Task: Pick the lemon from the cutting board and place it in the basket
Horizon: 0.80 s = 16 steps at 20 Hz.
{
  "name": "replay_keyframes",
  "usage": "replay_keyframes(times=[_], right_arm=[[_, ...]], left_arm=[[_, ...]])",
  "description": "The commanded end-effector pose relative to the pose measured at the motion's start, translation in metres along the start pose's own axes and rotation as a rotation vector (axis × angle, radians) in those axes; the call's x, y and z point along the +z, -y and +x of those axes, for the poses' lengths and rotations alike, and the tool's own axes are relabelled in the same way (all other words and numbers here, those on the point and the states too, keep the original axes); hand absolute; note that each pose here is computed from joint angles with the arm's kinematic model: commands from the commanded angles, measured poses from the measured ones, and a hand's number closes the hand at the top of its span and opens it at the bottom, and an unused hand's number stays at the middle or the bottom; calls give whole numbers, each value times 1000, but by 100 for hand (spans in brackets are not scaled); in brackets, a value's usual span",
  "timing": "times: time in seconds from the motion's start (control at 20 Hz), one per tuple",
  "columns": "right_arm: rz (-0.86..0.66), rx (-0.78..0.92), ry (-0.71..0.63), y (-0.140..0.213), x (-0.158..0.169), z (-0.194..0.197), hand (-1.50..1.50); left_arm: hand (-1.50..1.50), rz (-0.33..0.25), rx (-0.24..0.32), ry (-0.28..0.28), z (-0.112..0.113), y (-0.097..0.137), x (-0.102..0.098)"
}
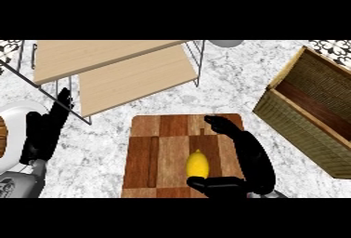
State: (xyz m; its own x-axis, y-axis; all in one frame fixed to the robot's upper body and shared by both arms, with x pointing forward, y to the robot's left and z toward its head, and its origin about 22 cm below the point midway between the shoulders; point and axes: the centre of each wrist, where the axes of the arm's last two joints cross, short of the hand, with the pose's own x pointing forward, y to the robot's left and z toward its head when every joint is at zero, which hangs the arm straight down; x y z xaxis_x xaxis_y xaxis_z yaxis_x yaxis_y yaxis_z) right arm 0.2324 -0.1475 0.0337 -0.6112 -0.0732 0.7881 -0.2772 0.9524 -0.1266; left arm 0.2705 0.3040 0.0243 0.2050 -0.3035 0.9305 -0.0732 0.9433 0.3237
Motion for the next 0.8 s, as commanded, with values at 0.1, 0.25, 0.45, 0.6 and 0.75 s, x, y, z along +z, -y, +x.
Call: replay_keyframes(times=[0.1, 0.25, 0.45, 0.6, 0.75], right_arm=[[97, 532, -184, 66, 8, 26, -150], [294, 673, -302, 86, 7, 49, -150], [550, 715, -468, 95, 4, 82, -150], [680, 664, -517, 80, 6, 117, -150], [681, 646, -551, 78, -9, 150, -150]], left_arm=[[0, -1, 8, -26, -4, 0, 0], [0, -28, 9, -17, -2, 8, -1], [0, -23, -5, -8, 8, 9, -5], [0, -42, 1, -9, 1, 20, -4], [0, -36, 1, -22, 5, -3, -13]])
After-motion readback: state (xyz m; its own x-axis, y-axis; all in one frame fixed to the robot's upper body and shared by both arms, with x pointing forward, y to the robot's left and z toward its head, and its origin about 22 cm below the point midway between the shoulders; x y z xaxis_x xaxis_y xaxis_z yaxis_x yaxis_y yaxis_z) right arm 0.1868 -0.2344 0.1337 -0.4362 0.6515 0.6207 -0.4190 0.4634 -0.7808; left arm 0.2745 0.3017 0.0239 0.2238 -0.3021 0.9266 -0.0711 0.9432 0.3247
